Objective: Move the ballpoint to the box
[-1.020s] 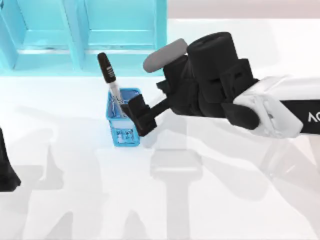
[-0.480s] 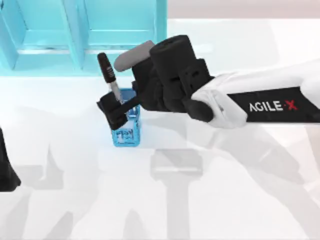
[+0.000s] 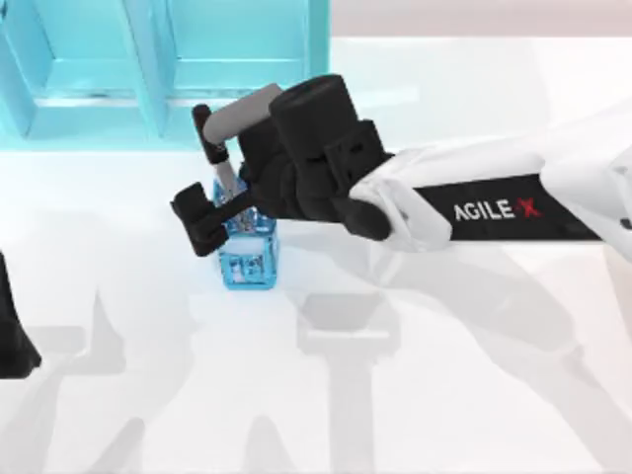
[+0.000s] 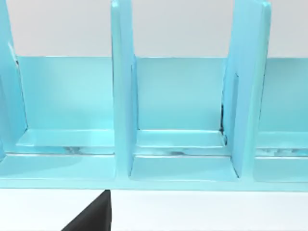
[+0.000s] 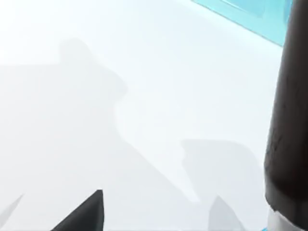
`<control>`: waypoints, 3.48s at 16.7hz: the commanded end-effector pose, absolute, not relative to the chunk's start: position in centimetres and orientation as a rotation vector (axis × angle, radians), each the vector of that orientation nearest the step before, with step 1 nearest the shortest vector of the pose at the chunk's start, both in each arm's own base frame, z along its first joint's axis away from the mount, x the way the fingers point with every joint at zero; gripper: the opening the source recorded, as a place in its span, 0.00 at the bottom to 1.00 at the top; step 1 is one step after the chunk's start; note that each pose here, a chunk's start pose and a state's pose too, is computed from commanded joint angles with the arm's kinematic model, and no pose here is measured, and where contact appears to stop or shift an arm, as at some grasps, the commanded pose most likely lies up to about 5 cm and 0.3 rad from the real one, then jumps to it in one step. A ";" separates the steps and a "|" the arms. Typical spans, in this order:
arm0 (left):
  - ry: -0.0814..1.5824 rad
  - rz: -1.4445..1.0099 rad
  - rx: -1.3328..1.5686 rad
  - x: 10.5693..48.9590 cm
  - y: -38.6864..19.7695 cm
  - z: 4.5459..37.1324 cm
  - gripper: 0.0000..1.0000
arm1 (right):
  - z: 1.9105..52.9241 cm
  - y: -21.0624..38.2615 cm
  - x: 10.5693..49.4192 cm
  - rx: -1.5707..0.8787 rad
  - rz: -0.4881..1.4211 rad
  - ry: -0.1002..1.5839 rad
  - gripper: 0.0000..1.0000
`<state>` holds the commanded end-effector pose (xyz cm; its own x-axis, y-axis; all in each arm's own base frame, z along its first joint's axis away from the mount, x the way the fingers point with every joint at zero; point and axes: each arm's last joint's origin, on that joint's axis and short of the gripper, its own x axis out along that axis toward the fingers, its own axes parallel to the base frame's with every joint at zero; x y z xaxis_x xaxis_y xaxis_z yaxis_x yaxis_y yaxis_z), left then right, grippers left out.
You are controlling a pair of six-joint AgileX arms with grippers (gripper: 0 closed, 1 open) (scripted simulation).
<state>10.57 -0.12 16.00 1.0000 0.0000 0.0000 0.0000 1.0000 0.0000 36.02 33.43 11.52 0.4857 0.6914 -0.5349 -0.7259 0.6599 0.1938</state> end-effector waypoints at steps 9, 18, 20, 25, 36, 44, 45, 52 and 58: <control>0.000 0.000 0.000 10.6 -0.1 16.0 1.00 | 11.5 33.4 36.0 -0.061 0.863 0.622 0.32; 0.000 0.000 0.000 10.6 -0.1 16.0 1.00 | 11.5 33.4 36.0 -0.061 0.863 0.622 0.00; 0.000 0.000 0.000 10.6 -0.1 16.0 1.00 | 11.5 33.4 36.0 -0.061 0.863 0.622 0.00; 0.000 0.000 0.000 10.6 -0.1 16.0 1.00 | 13.9 32.3 36.9 -0.057 0.857 0.592 0.00; 0.000 0.000 0.000 10.6 -0.1 16.0 1.00 | 27.7 18.6 36.4 -0.055 0.856 0.583 0.00; 0.000 0.000 0.000 10.6 -0.1 16.0 1.00 | 28.0 16.1 36.6 -0.066 0.832 0.588 0.00; 0.000 0.000 0.000 10.6 -0.1 16.0 1.00 | 28.1 14.4 36.7 -0.071 0.811 0.592 0.00; 0.000 0.000 0.000 10.6 -0.1 16.0 1.00 | 29.6 -3.5 32.3 -0.090 0.535 0.593 0.00; 0.000 0.000 0.000 10.6 -0.1 16.0 1.00 | 30.0 -12.2 23.0 -0.100 0.307 0.581 0.00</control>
<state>10.57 -0.12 16.00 1.0000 0.0000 0.0000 0.0000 1.0000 0.0000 23.00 -12.21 29.99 0.7919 0.2567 -0.5541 -0.3126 0.9499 -0.0066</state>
